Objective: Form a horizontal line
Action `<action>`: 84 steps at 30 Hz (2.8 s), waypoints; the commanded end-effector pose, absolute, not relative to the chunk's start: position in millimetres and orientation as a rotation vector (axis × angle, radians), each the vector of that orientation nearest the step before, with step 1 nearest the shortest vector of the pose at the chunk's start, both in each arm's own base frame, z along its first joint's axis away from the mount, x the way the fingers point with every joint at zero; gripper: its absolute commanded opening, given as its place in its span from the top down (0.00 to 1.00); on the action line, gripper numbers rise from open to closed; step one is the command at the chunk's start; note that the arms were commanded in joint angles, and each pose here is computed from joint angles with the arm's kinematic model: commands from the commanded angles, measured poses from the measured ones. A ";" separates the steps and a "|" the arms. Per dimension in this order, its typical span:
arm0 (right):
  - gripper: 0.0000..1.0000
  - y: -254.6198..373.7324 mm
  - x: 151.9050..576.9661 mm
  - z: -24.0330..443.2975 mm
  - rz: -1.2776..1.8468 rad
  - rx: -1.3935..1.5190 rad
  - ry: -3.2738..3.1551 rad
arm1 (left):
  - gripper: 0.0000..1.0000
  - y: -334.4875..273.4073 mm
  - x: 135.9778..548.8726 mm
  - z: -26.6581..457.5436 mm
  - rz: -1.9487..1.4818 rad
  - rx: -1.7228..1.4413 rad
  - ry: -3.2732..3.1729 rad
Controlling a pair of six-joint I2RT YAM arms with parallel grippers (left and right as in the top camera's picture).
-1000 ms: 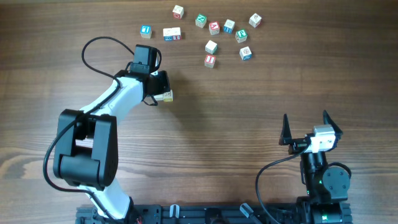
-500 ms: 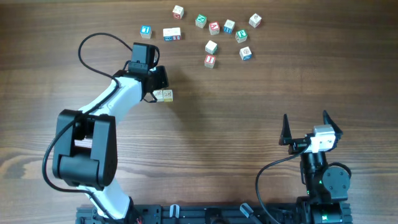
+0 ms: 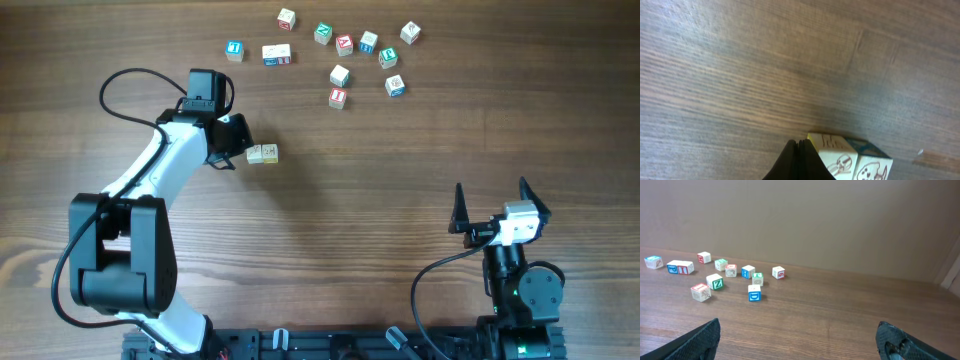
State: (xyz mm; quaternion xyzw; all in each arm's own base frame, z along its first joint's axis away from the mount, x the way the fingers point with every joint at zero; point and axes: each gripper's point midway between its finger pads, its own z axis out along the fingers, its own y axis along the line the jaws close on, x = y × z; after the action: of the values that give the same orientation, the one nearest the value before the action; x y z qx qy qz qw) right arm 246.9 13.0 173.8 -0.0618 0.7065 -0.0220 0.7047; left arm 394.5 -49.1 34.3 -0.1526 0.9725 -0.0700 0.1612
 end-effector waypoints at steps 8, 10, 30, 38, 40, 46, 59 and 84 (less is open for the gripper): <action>0.00 14.0 246.5 175.7 -0.051 -0.151 1.560 | 0.96 -53.9 387.1 13.9 -0.219 -0.384 2.847; 0.00 14.1 246.4 175.7 -0.051 -0.151 1.560 | 0.96 -54.1 388.0 13.6 -0.219 -0.368 2.845; 0.00 14.1 246.4 175.7 -0.051 -0.151 1.560 | 0.96 -46.8 390.7 19.6 -0.032 -0.255 2.842; 0.00 14.1 246.4 175.7 -0.051 -0.152 1.560 | 0.96 0.1 450.6 201.1 -0.196 -0.434 2.665; 0.00 14.0 246.5 175.7 -0.051 -0.151 1.560 | 0.96 8.9 469.8 264.1 -0.207 -0.421 2.505; 0.00 14.0 246.5 175.7 -0.051 -0.151 1.560 | 0.83 -16.5 530.3 374.3 -0.303 -0.256 2.079; 0.00 14.1 246.4 175.7 -0.051 -0.151 1.560 | 0.31 -96.4 613.9 183.0 -0.346 -0.155 2.333; 0.00 14.0 246.5 175.7 -0.051 -0.151 1.560 | 0.56 -104.5 611.2 3.2 -0.113 -0.178 2.592</action>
State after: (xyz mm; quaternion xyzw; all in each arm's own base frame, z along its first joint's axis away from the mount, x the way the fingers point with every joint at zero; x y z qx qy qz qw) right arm 246.9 13.1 173.8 -0.0619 0.7065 -0.0218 0.7047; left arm 624.1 -110.8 29.7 -0.0670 0.9490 -0.0704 0.2998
